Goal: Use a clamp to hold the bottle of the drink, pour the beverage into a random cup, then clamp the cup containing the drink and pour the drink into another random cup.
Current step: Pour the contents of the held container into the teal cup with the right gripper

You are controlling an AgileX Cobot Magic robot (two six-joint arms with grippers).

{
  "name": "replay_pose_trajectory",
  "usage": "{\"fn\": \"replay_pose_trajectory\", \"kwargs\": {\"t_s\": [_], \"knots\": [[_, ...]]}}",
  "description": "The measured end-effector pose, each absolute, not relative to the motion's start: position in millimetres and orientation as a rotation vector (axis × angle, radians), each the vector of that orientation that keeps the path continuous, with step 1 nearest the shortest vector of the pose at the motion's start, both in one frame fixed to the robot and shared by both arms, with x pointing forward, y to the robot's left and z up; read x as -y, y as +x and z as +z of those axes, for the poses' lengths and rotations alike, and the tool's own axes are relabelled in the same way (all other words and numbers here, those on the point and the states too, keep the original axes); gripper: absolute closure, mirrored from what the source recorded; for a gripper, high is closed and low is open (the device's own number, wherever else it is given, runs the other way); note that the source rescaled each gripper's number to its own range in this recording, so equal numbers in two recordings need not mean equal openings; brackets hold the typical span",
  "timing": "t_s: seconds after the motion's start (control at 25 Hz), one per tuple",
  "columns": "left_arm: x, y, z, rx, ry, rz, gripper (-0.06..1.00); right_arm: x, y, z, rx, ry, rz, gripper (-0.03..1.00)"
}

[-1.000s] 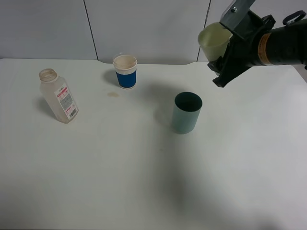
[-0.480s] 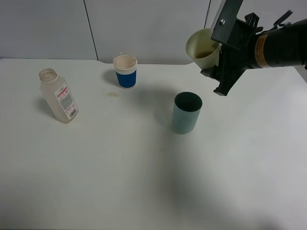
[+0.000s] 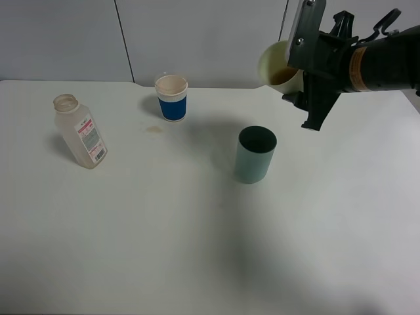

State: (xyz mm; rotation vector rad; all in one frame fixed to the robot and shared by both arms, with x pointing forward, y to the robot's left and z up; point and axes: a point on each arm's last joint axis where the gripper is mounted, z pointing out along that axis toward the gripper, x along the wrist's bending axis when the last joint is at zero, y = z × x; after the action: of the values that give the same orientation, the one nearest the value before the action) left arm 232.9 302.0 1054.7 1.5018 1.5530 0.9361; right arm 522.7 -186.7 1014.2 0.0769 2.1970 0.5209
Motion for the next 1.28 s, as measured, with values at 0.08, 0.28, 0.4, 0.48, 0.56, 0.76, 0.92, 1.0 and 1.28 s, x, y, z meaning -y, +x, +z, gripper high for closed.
{"fn": "replay_pose_trajectory", "kwargs": {"t_s": [0.08,0.28,0.4,0.48,0.56,0.76,0.92,1.0,1.28], "knots": [[-302.0,232.9,1054.7,-1.553,1.502,0.936,-0.06,184.8,522.3,1014.7,-2.184,0.052,0.479,0.93],[-302.0,232.9,1054.7,-1.553,1.502,0.936,-0.06,175.5,520.8,1012.3,-2.163,0.003,0.387,0.93],[-302.0,232.9,1054.7,-1.553,1.502,0.936,-0.06,171.1,520.3,1009.2,-2.165,-0.023,0.361,0.93],[-302.0,232.9,1054.7,-1.553,1.502,0.936,-0.06,169.1,519.7,1008.7,-2.162,-0.050,0.345,0.93],[-302.0,232.9,1054.7,-1.553,1.502,0.936,-0.06,167.6,519.0,1008.9,-2.156,-0.086,0.322,0.93],[-302.0,232.9,1054.7,-1.553,1.502,0.936,-0.06,166.2,518.3,1009.1,-2.145,-0.154,0.281,0.93],[-302.0,232.9,1054.7,-1.553,1.502,0.936,-0.06,166.2,518.3,1009.1,-2.139,-0.201,0.254,0.93],[-302.0,232.9,1054.7,-1.553,1.502,0.936,-0.06,166.2,518.3,1009.1,-2.136,-0.221,0.243,0.93],[-302.0,232.9,1054.7,-1.553,1.502,0.936,-0.06,166.3,518.3,1009.1,-2.126,-0.282,0.209,0.93]]}}
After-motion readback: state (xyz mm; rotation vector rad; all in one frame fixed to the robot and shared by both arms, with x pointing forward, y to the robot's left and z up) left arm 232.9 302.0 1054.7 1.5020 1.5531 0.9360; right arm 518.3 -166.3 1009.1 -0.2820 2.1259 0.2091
